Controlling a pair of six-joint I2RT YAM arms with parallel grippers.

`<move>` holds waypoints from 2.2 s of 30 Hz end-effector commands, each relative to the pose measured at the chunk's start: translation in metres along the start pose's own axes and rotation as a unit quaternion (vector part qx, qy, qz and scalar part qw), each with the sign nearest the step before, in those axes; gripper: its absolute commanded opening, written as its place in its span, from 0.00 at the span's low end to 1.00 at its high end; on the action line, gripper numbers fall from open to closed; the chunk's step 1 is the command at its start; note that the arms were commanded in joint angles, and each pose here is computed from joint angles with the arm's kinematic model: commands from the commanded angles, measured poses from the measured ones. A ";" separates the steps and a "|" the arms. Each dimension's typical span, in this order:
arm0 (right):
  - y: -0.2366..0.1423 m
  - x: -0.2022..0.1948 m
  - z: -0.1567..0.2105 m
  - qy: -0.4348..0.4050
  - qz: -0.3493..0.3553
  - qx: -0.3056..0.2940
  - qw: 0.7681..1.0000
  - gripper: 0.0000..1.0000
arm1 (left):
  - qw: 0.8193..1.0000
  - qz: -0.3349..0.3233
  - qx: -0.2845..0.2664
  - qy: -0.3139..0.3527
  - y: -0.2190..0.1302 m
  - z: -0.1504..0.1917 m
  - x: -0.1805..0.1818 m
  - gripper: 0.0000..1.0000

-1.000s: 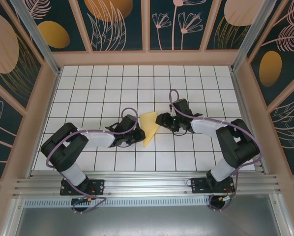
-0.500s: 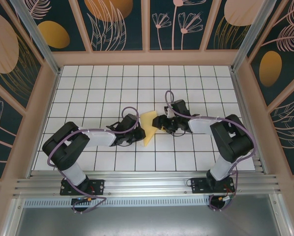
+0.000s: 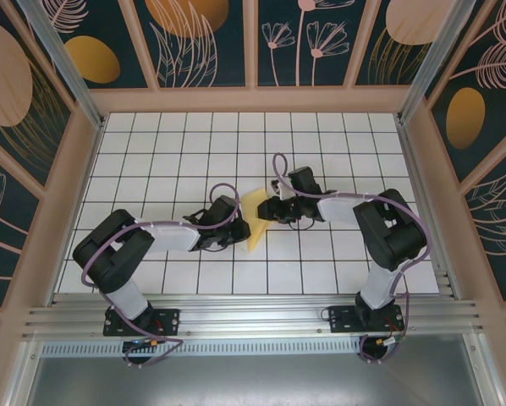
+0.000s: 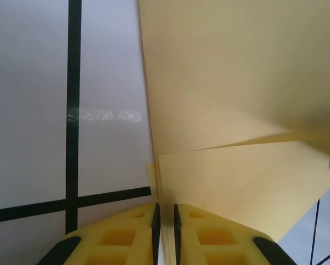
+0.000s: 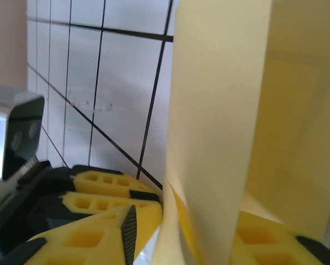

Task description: Fold a paper plane with a square sheet of paper (pick it up from the middle)

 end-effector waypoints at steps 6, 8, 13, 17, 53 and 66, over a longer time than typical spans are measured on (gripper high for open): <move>0.005 -0.002 0.006 -0.019 0.000 0.015 1.000 0.09 | 0.998 0.027 -0.049 0.024 -0.033 -0.012 -0.010 0.30; 0.004 -0.004 0.007 0.003 0.007 -0.001 1.000 0.07 | 0.996 0.052 -0.060 0.032 -0.044 -0.011 -0.015 0.33; -0.006 0.008 0.015 0.071 -0.009 -0.060 0.996 0.03 | 0.991 0.079 -0.089 0.063 -0.071 -0.001 -0.019 0.39; -0.014 0.015 0.023 0.127 0.012 -0.114 0.985 0.03 | 0.987 0.093 -0.092 0.098 -0.078 0.011 -0.024 0.42; -0.003 0.014 0.055 0.218 0.062 -0.150 0.962 0.10 | 0.973 0.006 -0.070 0.219 -0.021 0.048 -0.029 0.39; -0.002 0.016 0.053 0.218 0.063 -0.144 0.963 0.10 | 0.967 0.024 -0.071 0.243 -0.029 0.053 -0.032 0.52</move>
Point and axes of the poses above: each hand's point on the last joint's axis, 136 mm out from that joint toward the fingers, its own y axis out along the fingers, its own x axis along the line the jaws close on, z = x × y, the point moved 4 cm from there along -y, back along the fingers, and after that the axes turned 3 degrees about y, right-handed, at the moved point
